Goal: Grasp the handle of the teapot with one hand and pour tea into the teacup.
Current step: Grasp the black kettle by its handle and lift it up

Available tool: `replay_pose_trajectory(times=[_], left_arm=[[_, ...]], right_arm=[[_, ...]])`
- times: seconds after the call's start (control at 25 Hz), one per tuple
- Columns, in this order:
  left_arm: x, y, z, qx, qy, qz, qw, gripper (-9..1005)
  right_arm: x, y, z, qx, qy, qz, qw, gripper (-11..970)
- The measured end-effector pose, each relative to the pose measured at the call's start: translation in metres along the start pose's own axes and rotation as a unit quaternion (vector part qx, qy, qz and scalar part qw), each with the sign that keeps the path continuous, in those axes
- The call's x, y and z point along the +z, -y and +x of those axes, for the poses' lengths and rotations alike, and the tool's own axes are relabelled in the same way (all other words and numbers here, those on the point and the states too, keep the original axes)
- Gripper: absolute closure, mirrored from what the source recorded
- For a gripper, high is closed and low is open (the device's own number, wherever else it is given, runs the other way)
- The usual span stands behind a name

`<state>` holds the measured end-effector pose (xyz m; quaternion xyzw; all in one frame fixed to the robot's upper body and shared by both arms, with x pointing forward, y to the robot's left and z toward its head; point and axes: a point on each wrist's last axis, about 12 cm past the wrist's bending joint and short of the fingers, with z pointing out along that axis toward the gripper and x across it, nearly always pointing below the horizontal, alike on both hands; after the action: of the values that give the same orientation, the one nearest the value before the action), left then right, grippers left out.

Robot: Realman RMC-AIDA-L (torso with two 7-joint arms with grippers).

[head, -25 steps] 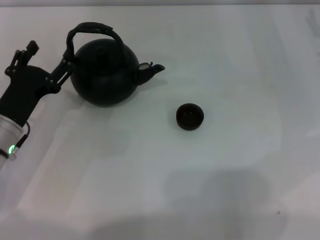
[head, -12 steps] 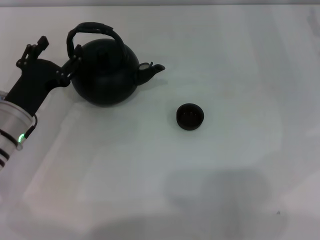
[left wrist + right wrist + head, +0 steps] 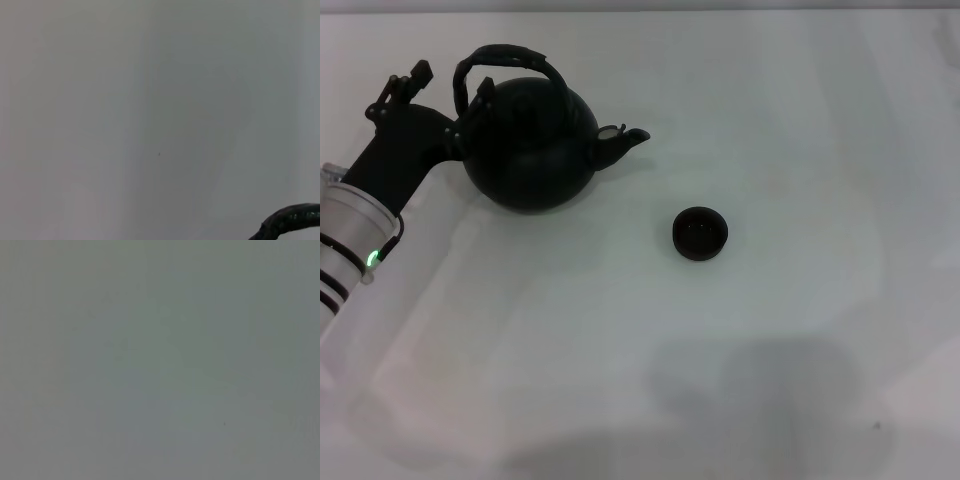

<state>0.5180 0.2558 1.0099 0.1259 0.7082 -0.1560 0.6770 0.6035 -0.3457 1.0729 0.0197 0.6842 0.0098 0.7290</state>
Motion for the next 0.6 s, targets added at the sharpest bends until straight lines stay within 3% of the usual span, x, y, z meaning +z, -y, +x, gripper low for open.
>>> replay_pose_trajectory(times=[0.6], left_arm=[[-0.0052, 0.0003, 0.0064, -0.002, -0.017, -0.003, 1.0, 189]], right_arm=[[-0.0012, 0.0015, 0.002, 0.0, -0.007, 0.003, 1.0, 118]])
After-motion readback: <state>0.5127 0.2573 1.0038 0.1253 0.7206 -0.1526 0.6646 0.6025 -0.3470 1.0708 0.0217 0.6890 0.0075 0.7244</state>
